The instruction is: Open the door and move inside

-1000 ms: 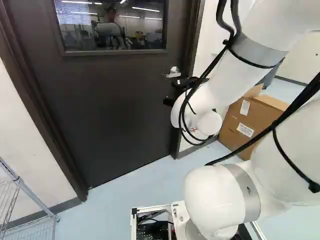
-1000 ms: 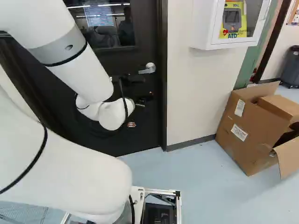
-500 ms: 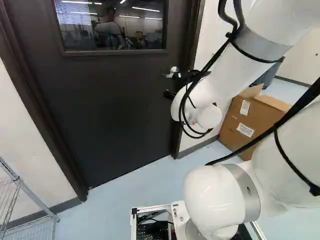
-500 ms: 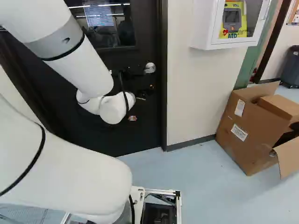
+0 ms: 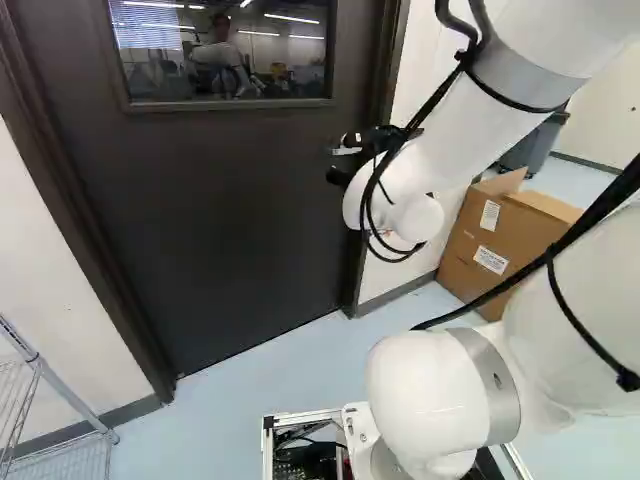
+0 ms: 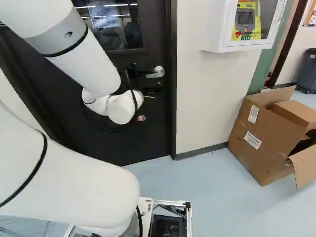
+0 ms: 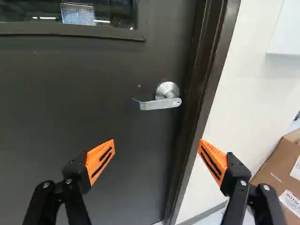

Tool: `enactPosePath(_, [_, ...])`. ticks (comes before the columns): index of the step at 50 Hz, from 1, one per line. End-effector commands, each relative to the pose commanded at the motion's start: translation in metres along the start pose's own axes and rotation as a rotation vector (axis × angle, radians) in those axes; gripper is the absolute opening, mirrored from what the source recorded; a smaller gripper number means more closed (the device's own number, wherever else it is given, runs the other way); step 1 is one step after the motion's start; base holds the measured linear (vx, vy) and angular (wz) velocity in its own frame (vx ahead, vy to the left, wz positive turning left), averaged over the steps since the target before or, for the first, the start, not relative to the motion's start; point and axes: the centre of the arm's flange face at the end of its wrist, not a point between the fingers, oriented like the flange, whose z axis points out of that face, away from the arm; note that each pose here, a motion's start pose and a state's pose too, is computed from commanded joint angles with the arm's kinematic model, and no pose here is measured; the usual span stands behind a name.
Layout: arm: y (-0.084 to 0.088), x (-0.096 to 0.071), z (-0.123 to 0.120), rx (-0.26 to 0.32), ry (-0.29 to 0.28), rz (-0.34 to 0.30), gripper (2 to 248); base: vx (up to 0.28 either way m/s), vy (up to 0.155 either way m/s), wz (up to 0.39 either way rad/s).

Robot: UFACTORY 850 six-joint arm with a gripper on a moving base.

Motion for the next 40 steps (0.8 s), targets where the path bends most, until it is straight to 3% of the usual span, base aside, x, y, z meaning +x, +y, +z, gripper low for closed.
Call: enactPosePath(40, [0.002,0.048,0.040,0.086,0.080,-0.104,247,0.000,0.000,0.000])
